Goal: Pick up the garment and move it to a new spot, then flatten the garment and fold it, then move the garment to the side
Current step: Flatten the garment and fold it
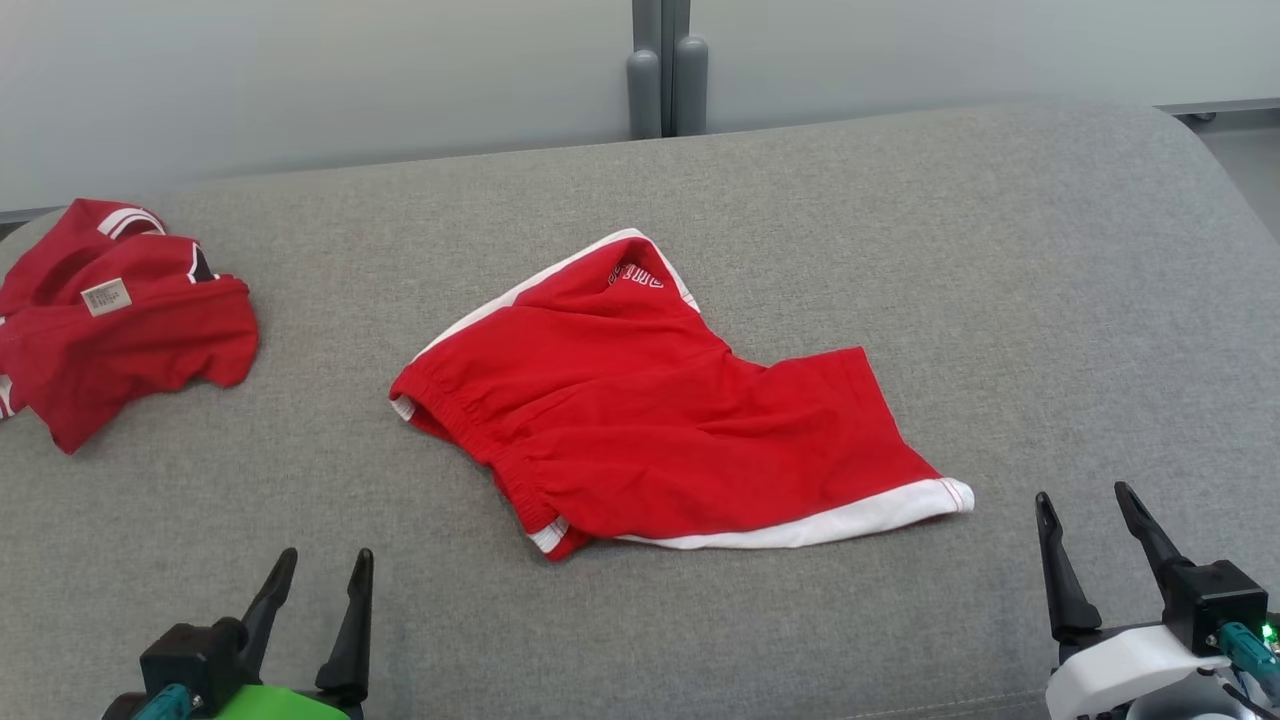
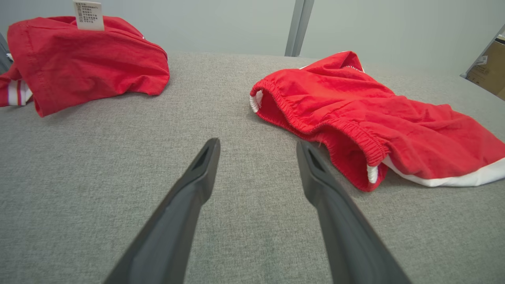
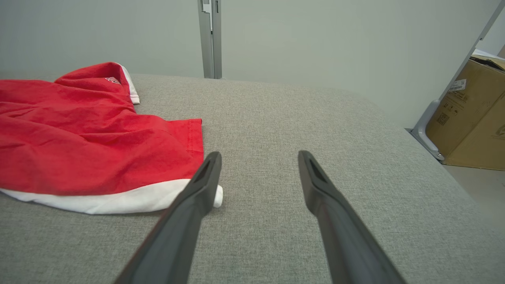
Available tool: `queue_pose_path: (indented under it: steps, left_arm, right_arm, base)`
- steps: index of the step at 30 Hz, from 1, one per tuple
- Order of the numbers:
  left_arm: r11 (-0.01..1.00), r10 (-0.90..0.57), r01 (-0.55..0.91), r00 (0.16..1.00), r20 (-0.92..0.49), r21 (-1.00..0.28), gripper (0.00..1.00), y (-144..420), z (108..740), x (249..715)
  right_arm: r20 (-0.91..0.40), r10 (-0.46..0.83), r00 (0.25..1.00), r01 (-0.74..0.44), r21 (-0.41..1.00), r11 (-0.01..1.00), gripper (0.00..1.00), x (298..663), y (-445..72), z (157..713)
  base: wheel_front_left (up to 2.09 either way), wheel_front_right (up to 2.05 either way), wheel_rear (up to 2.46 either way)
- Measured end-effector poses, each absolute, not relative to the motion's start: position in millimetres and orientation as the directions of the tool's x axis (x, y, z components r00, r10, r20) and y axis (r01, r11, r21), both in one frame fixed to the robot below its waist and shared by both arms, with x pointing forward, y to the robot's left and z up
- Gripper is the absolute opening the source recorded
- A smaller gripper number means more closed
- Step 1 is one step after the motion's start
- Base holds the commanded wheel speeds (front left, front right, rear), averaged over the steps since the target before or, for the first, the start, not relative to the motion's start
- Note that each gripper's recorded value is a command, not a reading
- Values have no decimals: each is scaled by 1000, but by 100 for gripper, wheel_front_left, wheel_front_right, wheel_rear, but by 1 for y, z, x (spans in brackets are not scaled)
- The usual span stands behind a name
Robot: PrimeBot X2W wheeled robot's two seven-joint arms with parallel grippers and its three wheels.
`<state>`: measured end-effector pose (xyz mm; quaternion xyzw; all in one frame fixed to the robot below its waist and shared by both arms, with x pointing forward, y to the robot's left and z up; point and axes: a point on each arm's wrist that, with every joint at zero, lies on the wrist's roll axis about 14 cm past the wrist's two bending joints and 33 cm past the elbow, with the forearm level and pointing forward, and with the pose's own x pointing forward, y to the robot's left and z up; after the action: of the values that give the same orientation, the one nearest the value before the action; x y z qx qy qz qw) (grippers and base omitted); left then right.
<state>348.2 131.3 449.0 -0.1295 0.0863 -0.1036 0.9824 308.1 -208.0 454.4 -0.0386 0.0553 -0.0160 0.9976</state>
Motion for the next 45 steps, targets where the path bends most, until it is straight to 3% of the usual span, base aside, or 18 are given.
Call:
queue_pose_path:
  steps: [16,32,45]
  left_arm:
    - [942,-168,142,984,-62,-303,100,138,472,344]
    - [810,-384,267,914,-129,-522,100,62,447,326]
    - [777,-480,314,856,-191,-545,100,33,429,351]
  right_arm:
    - [-88,19,996,-28,-98,995,100,312,-197,460]
    - [-214,74,974,-97,-97,991,100,313,-192,423]
    - [-324,138,936,-163,-50,985,100,337,-177,385]
  base:
    - [0,0,0]
    - [0,0,0]
    - [0,0,0]
